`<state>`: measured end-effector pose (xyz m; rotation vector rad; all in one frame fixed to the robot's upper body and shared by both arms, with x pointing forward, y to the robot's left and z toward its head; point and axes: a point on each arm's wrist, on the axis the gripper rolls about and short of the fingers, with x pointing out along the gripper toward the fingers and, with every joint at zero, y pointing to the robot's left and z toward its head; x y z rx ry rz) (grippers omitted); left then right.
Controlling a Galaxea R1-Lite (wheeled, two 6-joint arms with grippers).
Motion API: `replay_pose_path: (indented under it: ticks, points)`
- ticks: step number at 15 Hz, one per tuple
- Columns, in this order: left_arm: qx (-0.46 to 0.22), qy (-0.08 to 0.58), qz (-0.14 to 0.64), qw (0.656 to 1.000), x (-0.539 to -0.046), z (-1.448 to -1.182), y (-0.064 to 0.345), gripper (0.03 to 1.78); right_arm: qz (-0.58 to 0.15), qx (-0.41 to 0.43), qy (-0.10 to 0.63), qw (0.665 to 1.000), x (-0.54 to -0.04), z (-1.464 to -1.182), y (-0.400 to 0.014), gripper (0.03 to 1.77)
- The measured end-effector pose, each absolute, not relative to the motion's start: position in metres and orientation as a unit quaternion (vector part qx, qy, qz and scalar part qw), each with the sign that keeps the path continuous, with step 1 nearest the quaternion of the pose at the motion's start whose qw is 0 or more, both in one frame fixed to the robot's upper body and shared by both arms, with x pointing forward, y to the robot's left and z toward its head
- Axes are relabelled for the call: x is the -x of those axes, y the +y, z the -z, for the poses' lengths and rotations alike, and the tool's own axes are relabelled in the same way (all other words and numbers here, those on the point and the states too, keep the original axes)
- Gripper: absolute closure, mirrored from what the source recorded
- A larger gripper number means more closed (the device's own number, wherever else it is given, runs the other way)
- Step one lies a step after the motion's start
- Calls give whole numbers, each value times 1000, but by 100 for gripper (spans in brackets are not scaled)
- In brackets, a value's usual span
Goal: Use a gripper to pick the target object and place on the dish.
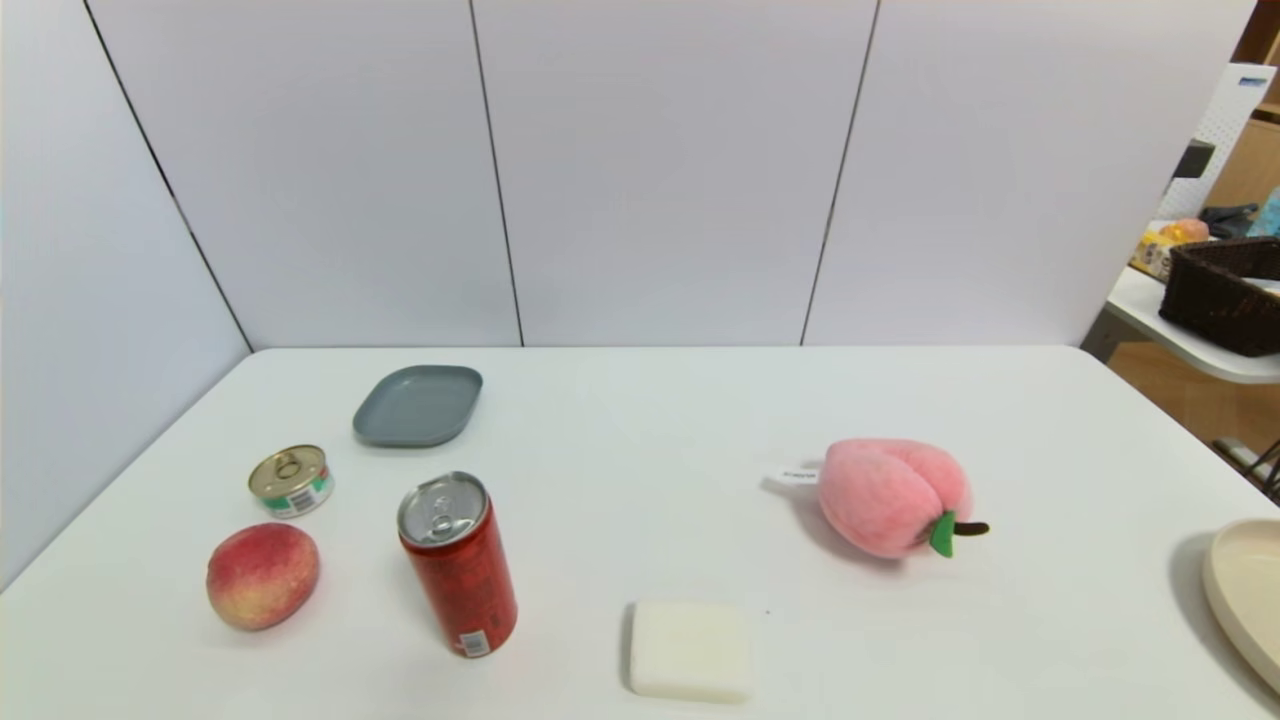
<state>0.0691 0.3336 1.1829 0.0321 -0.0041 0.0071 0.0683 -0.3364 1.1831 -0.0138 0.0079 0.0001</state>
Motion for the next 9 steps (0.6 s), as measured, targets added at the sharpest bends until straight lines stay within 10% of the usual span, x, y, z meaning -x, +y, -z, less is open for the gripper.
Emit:
replay_pose_path:
  ticks: [9]
  points:
    - [19,-1,-4,1000,-69,-1183,334,12,0,6,4,1000,-68,-1183,-336,9]
